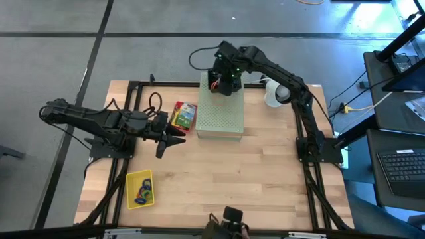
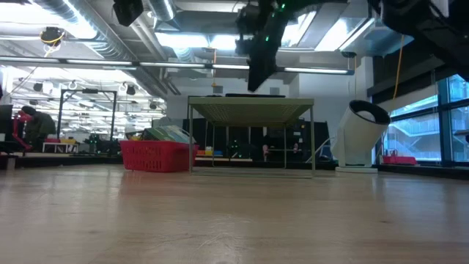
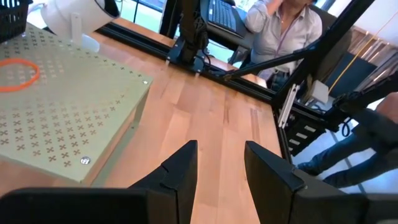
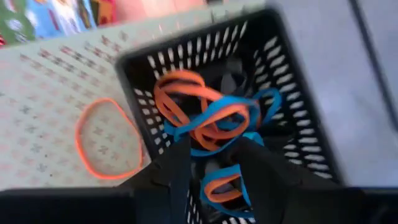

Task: Pick & Place Office Desk Supplies
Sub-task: Put the orange rubber band into the black bin

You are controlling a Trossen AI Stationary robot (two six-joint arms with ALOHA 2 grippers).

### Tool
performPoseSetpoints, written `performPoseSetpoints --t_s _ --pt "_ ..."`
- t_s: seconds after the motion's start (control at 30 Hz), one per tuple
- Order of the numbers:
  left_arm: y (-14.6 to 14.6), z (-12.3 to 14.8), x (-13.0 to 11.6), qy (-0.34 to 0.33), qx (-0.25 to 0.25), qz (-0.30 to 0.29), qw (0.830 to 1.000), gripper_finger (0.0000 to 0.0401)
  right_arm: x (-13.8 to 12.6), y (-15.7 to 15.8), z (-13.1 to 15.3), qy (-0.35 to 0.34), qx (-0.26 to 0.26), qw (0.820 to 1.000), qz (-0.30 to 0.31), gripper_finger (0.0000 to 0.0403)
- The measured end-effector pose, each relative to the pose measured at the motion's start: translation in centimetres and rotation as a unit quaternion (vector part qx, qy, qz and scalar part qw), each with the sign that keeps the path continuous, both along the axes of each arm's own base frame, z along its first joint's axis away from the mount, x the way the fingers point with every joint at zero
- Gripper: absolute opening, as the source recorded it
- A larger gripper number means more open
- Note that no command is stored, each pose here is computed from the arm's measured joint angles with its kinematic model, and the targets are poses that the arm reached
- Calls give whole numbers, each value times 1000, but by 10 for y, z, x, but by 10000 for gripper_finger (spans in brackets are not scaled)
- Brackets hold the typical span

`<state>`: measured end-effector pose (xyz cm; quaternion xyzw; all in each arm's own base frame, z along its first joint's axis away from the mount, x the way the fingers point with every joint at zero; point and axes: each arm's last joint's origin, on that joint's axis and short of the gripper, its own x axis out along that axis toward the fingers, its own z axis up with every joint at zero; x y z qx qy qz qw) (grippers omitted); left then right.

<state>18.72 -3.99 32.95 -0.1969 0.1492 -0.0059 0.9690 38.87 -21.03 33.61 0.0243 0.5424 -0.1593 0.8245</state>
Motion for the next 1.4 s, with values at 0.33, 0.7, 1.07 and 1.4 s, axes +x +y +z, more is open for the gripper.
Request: performPoseSetpoints --t_s 0.33,0.7,1.07,1.4 --pt "0 -2 -1 10 1 0 1000 127 5 5 1 -15 4 1000 16 104" --pt "0 -3 -1 18 3 1 1000 127 8 20 3 -10 16 998 52 101" --pt "0 -3 -1 19 3 1 1000 127 3 51 13 8 56 991 120 101" --pt "0 -3 -1 18 3 1 1000 127 16 90 12 25 33 977 208 101"
